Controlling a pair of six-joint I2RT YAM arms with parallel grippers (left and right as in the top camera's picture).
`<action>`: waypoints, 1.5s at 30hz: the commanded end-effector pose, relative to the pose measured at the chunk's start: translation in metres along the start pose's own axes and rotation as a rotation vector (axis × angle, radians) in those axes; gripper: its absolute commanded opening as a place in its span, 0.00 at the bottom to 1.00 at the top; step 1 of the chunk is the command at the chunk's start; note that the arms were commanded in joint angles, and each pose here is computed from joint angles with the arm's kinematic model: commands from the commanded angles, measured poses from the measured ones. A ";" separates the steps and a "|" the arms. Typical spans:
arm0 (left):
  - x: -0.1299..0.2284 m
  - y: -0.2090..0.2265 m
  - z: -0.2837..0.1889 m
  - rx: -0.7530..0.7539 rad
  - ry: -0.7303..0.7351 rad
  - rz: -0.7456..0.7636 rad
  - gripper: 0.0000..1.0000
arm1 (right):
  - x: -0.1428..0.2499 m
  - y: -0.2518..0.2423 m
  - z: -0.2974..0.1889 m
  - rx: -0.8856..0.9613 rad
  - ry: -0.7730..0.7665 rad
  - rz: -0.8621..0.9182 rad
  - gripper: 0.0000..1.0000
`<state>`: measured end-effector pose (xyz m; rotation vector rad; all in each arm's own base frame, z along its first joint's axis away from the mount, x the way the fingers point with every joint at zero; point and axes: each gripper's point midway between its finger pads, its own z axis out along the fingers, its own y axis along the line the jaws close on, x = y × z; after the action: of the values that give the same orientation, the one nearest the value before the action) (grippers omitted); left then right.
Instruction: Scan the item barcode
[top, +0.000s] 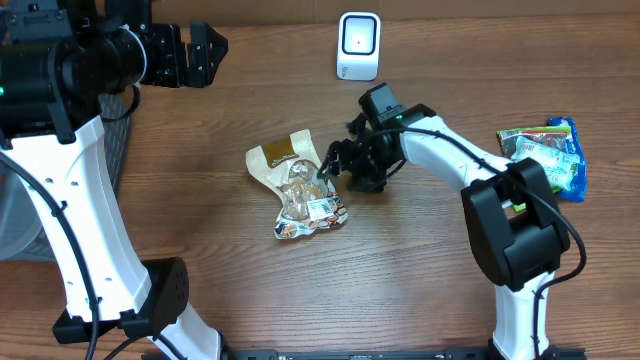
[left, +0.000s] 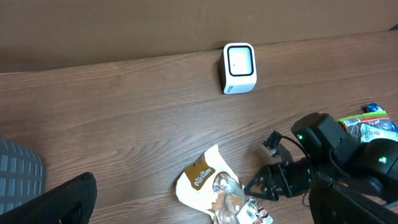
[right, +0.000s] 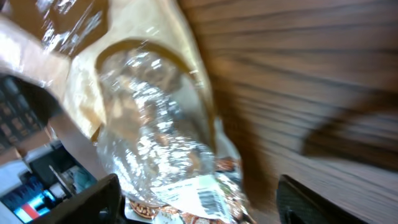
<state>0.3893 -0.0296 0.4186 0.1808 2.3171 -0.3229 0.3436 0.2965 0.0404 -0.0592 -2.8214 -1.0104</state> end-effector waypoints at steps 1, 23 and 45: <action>-0.001 -0.003 0.002 0.017 -0.002 0.021 1.00 | 0.013 0.026 0.007 -0.012 -0.005 -0.099 0.82; -0.001 -0.003 0.002 0.017 -0.002 0.021 1.00 | 0.082 0.071 0.040 0.028 0.090 -0.203 0.77; -0.001 -0.003 0.002 0.017 -0.002 0.021 1.00 | 0.002 0.057 -0.059 0.034 -0.203 -0.603 0.89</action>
<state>0.3893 -0.0296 0.4186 0.1808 2.3171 -0.3229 0.3432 0.3076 0.1115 0.5434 -3.0211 -1.1388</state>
